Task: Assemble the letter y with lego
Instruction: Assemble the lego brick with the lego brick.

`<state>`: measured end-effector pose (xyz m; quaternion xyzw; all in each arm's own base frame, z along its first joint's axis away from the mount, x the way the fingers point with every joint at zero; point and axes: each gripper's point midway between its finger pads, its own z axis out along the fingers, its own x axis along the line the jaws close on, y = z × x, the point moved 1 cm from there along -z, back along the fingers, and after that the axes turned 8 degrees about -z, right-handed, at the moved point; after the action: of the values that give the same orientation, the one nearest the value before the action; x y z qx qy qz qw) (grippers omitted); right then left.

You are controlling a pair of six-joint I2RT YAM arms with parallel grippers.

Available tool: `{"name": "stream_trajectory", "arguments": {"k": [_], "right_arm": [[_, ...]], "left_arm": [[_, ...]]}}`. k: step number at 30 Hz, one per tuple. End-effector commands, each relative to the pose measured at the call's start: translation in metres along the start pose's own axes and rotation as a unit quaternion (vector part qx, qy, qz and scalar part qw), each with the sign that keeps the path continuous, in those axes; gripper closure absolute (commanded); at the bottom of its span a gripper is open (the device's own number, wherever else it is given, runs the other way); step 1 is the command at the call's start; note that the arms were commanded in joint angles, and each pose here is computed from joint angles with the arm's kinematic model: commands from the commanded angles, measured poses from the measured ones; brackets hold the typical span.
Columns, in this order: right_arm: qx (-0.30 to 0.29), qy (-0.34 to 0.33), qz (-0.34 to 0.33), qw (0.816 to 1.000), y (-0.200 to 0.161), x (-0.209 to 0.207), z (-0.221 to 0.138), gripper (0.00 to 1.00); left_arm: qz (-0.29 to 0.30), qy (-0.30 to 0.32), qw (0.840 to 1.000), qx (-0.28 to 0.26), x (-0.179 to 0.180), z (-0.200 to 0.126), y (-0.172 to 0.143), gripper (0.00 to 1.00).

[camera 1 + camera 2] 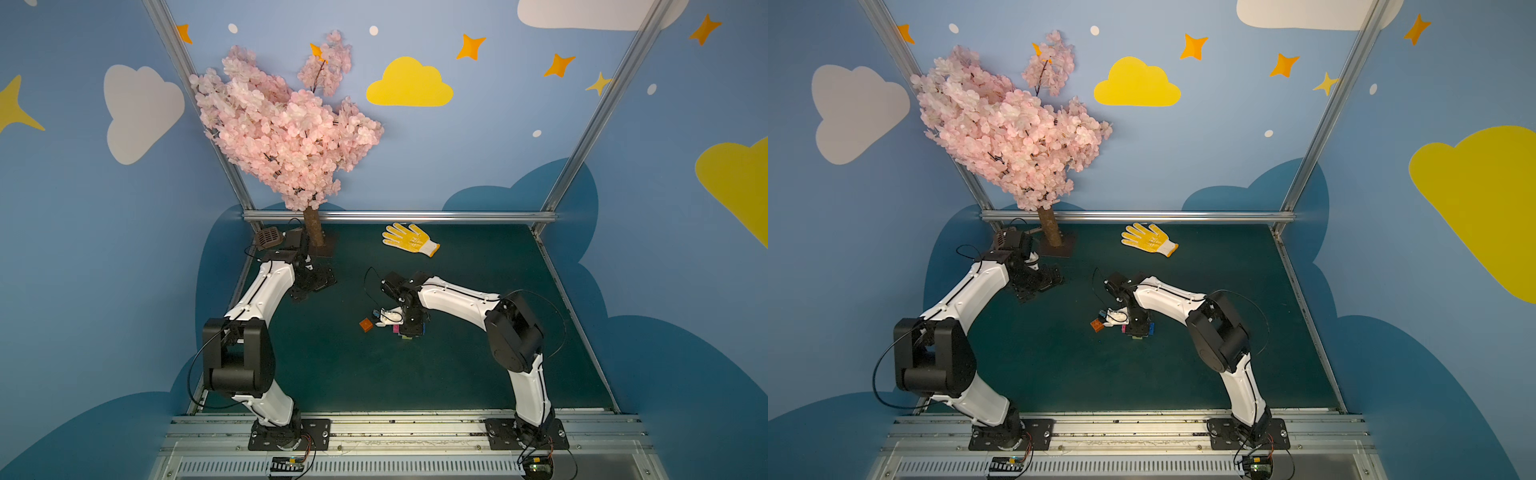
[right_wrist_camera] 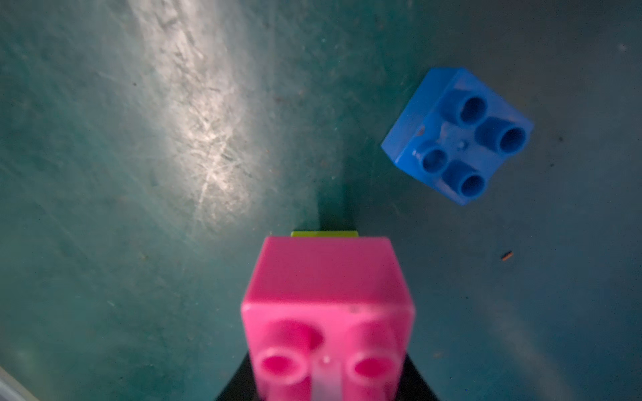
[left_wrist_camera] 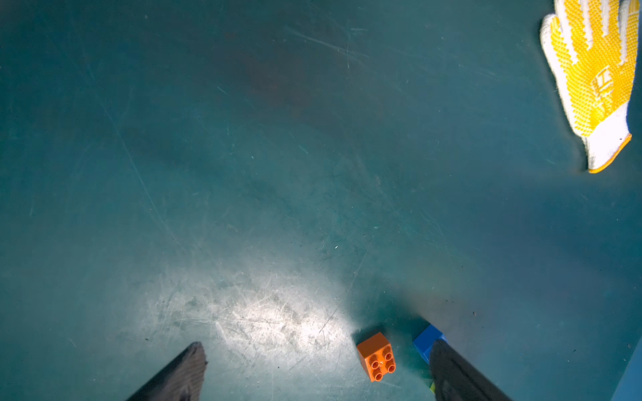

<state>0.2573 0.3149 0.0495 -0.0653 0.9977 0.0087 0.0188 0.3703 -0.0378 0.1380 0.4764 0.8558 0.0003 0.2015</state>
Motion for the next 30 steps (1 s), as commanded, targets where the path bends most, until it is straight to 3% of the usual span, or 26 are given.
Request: {"name": "stream_trajectory", "arguments": {"k": [1, 9, 22, 28, 30], "right_arm": [[0.011, 0.026, 0.021, 0.999, 0.005, -0.001, 0.036, 1.00], [0.009, 0.018, 0.026, 0.999, 0.004, 0.001, 0.038, 1.00], [0.038, 0.047, 0.050, 0.997, -0.012, 0.026, 0.071, 1.00], [0.027, 0.046, 0.048, 0.997, -0.008, 0.024, 0.063, 1.00], [0.022, 0.043, 0.048, 0.998, -0.007, 0.022, 0.060, 0.94]], "left_arm": [[0.001, -0.003, 1.000, 0.002, 0.002, 0.000, -0.002, 0.00], [-0.001, -0.005, 1.000, 0.001, 0.002, -0.001, -0.001, 0.00], [-0.001, -0.006, 1.000, 0.000, 0.002, -0.002, -0.001, 0.00], [0.000, -0.005, 1.000, 0.001, 0.003, -0.001, -0.001, 0.00], [0.000, -0.004, 1.000, 0.000, 0.003, -0.001, -0.001, 0.00]]}}
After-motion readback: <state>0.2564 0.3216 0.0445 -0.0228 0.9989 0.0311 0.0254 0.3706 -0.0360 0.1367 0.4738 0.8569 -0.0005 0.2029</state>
